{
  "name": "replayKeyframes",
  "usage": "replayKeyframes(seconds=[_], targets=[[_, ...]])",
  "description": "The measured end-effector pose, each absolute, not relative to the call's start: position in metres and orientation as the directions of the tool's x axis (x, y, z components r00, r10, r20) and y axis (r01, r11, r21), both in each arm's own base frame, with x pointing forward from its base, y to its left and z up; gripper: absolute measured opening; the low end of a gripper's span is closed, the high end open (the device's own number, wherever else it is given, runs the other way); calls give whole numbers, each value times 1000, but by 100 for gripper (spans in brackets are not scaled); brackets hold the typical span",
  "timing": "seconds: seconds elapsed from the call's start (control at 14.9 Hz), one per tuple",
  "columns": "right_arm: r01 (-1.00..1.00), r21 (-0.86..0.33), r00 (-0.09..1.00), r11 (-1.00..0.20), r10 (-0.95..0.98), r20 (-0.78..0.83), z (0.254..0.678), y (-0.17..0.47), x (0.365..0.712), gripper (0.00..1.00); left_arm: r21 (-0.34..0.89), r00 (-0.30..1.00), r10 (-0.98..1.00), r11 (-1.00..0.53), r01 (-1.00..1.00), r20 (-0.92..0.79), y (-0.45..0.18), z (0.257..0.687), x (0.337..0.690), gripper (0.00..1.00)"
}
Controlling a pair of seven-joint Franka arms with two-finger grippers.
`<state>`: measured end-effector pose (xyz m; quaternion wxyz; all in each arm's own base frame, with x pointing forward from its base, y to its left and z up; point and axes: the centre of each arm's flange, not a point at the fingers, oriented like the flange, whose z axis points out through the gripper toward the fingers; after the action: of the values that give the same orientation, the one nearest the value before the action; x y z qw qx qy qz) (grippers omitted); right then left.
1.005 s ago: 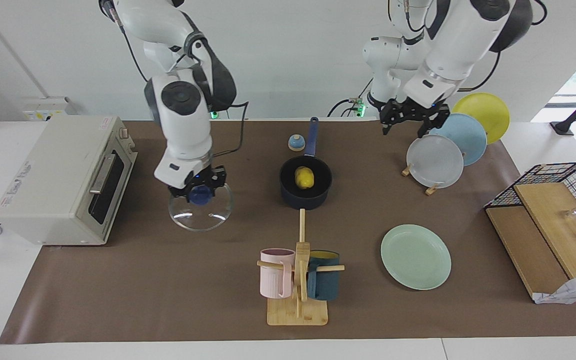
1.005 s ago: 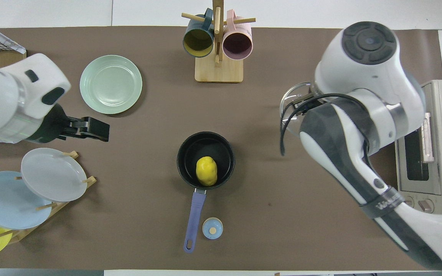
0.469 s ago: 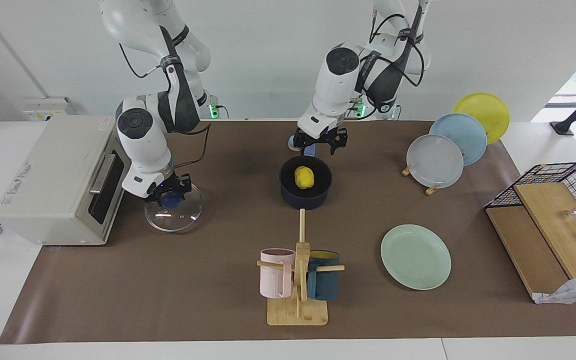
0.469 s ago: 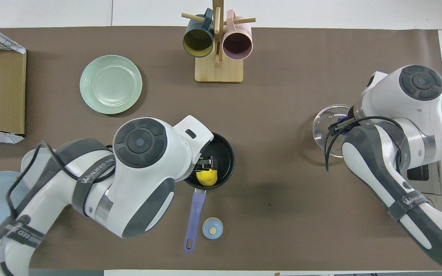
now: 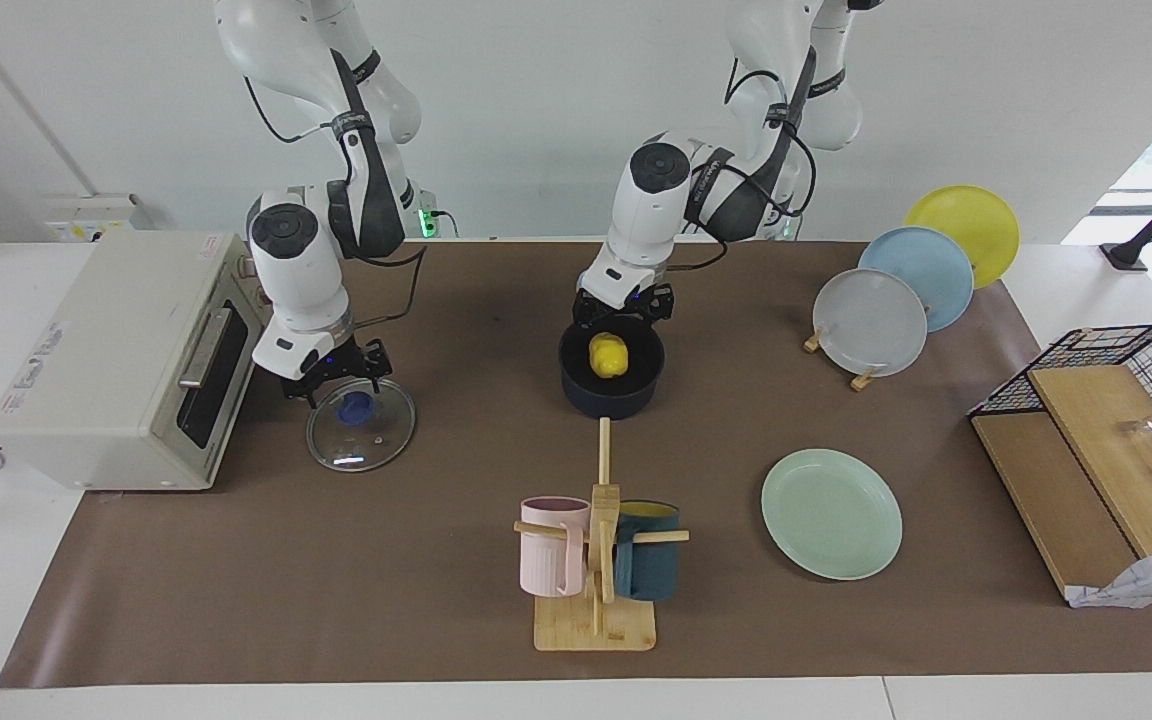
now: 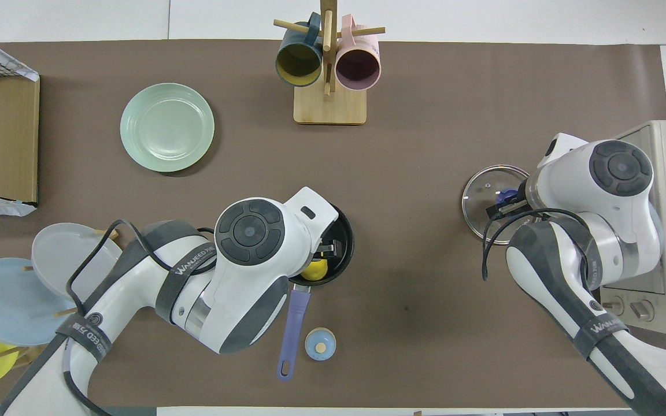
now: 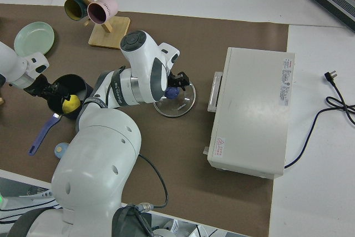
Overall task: Transfer potato from pot to plate
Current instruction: 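Set the lid aside with the right gripper while the left gripper reaches in, then release the lid and withdraw the right gripper while the left gripper descends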
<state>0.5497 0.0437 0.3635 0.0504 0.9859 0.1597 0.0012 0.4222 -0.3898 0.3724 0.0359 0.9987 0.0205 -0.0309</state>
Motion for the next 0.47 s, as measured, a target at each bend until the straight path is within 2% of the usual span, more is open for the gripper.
replayKeyframes(seconds=[0.13,0.27,0.47], targets=[[274,79,962,-958,273,-29,405,42,562,100,68,997,42,-997,46,-64,-398,357,420,100],[228,76,973,-971,225,-42,473,40,572,100,69,997,40,-997,44,-62,-404,343,419,100],[152,93,986,-984,144,-79,558,29,565,100,58,997,34,-998,38,-73,-409,329,417,100]])
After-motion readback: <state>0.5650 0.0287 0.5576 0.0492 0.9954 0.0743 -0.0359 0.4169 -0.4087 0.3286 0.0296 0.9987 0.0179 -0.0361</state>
